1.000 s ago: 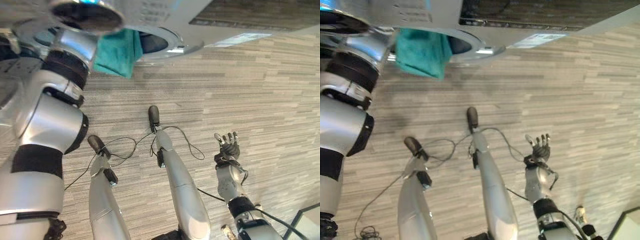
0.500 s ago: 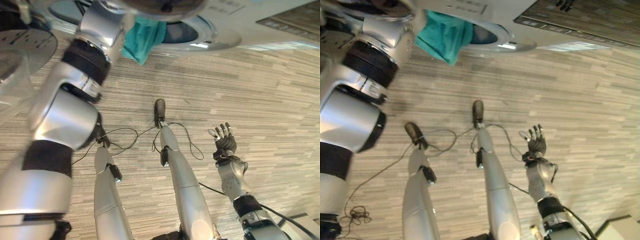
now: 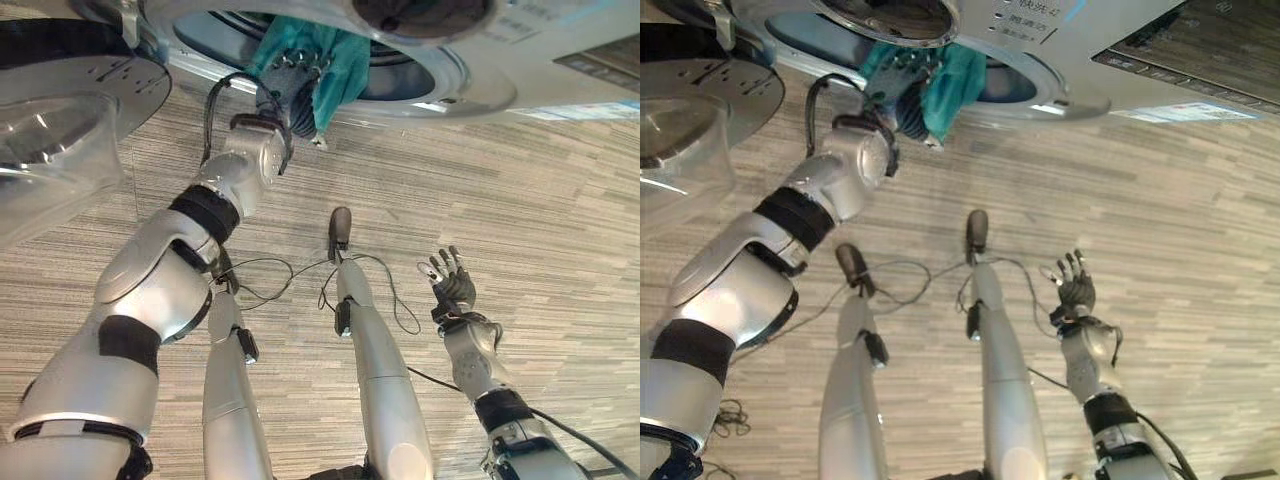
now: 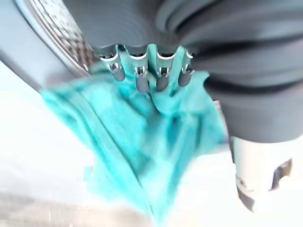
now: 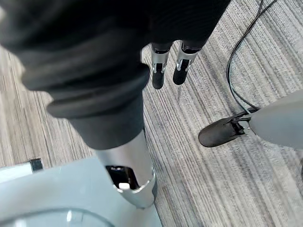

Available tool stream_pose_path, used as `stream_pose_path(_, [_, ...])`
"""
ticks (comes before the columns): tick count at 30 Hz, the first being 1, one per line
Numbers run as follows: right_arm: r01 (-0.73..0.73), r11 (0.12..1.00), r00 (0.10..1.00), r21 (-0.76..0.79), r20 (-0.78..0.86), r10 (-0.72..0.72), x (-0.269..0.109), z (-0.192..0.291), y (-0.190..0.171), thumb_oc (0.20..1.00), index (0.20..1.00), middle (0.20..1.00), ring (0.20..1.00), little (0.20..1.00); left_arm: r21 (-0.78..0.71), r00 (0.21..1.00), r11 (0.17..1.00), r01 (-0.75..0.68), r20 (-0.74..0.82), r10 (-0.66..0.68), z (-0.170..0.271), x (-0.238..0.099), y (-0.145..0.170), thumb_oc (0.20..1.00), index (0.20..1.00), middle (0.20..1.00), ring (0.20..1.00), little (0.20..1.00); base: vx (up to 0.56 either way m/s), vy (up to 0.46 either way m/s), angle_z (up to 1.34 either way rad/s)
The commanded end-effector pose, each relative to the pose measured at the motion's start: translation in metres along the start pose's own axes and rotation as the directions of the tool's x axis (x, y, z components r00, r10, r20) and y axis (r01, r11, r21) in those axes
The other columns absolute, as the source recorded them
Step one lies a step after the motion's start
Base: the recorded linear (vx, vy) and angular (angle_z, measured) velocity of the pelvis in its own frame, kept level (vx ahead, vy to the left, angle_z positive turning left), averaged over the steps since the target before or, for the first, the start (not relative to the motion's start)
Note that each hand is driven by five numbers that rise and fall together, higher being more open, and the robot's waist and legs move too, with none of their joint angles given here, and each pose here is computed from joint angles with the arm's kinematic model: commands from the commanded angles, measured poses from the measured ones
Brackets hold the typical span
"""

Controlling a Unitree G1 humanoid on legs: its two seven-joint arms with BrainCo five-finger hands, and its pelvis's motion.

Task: Grab the laundry basket,head to the washer,open it,put in the laundry and shut it.

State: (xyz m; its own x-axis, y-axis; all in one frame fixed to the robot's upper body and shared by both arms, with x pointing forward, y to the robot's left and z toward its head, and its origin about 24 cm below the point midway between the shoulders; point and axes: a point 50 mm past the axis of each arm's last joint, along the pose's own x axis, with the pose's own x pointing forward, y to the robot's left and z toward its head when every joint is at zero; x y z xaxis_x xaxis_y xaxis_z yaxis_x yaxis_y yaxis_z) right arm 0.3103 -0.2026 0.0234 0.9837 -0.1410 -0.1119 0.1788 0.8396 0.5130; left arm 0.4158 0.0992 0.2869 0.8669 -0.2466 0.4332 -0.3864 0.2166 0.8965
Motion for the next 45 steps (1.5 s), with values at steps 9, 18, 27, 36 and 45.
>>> stream_pose_path(9, [0.031,0.979,0.989,-0.203,0.151,0.0,0.025,0.035,0.027,1.0,1.0,1.0,1.0,1.0,-0.584,0.997,0.812,-0.019,-0.071,-0.027,0.012,-0.078,-0.094,1.0,1.0,1.0,1.0,1.0,0.0,0.007,0.11])
stream_pose_path(18, [0.162,0.964,0.978,-0.209,0.167,-0.129,0.057,0.068,0.028,1.0,1.0,1.0,1.0,1.0,-0.761,0.972,0.622,0.186,0.052,-0.228,0.032,-0.147,-0.14,1.0,1.0,1.0,1.0,1.0,0.03,-0.033,0.17])
stream_pose_path(27, [0.309,0.946,0.939,-0.096,0.186,-0.288,0.073,0.12,0.004,1.0,1.0,1.0,1.0,1.0,-0.89,0.943,0.411,0.199,0.06,-0.327,0.023,-0.178,-0.151,1.0,1.0,1.0,1.0,1.0,0.02,0.025,0.12])
stream_pose_path(36, [0.335,0.934,0.894,0.125,0.272,-0.357,0.073,0.189,-0.006,1.0,1.0,1.0,1.0,1.0,-0.904,0.948,0.353,0.241,0.142,-0.284,0.04,-0.169,-0.141,1.0,1.0,1.0,1.0,1.0,0.01,0.017,0.05])
stream_pose_path(45, [0.217,0.956,0.924,0.199,0.273,-0.267,0.08,0.209,0.023,1.0,1.0,1.0,1.0,1.0,-0.896,0.937,0.29,0.335,0.283,-0.205,0.064,-0.162,-0.12,1.0,1.0,1.0,1.0,1.0,0.0,-0.002,0.01])
